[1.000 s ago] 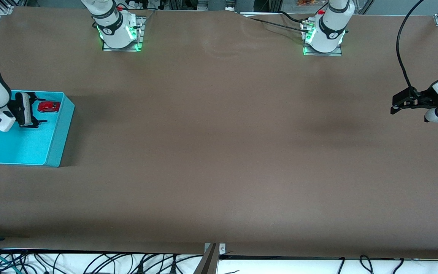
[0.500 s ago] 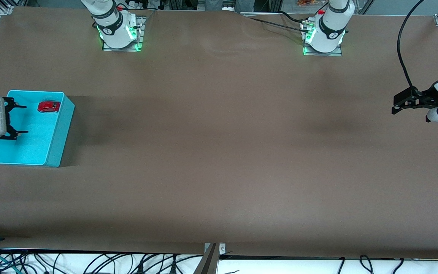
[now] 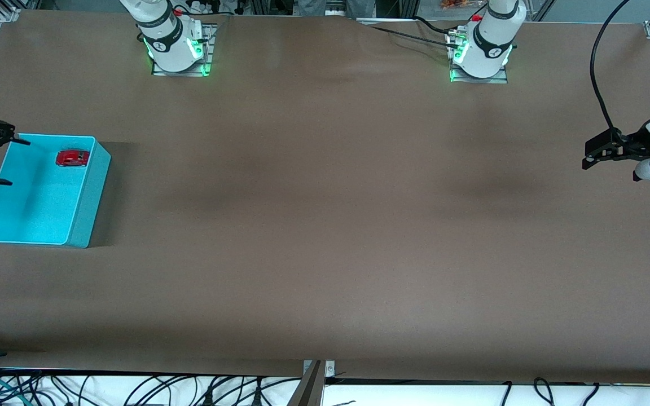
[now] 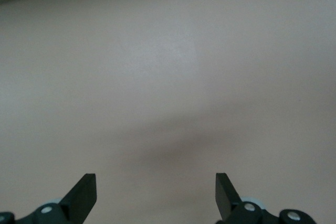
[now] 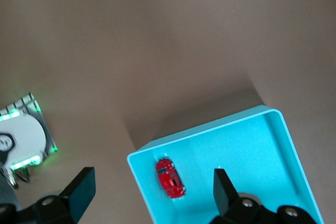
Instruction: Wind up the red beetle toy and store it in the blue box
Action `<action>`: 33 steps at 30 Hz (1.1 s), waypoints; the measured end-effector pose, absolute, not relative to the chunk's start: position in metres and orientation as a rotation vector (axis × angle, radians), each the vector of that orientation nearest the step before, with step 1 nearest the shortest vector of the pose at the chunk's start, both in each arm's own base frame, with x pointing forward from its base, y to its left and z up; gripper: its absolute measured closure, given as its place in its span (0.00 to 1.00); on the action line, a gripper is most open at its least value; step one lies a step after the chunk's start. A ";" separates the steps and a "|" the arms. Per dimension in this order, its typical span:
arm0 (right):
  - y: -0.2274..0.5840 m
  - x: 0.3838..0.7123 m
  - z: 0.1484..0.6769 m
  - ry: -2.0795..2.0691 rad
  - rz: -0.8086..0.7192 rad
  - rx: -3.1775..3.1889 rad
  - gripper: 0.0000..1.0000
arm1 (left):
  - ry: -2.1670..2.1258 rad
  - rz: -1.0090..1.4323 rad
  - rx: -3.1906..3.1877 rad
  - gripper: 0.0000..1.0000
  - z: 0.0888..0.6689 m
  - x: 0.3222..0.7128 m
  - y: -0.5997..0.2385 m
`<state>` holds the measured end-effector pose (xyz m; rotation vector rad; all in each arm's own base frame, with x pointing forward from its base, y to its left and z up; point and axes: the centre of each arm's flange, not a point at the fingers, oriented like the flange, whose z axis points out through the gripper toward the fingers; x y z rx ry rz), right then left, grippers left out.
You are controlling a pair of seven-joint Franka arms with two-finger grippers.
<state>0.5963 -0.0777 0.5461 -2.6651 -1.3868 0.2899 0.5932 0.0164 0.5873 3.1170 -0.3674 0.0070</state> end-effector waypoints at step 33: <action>0.074 0.544 0.606 -0.107 0.343 -3.248 0.00 | -0.368 0.007 3.117 0.00 0.587 0.593 0.016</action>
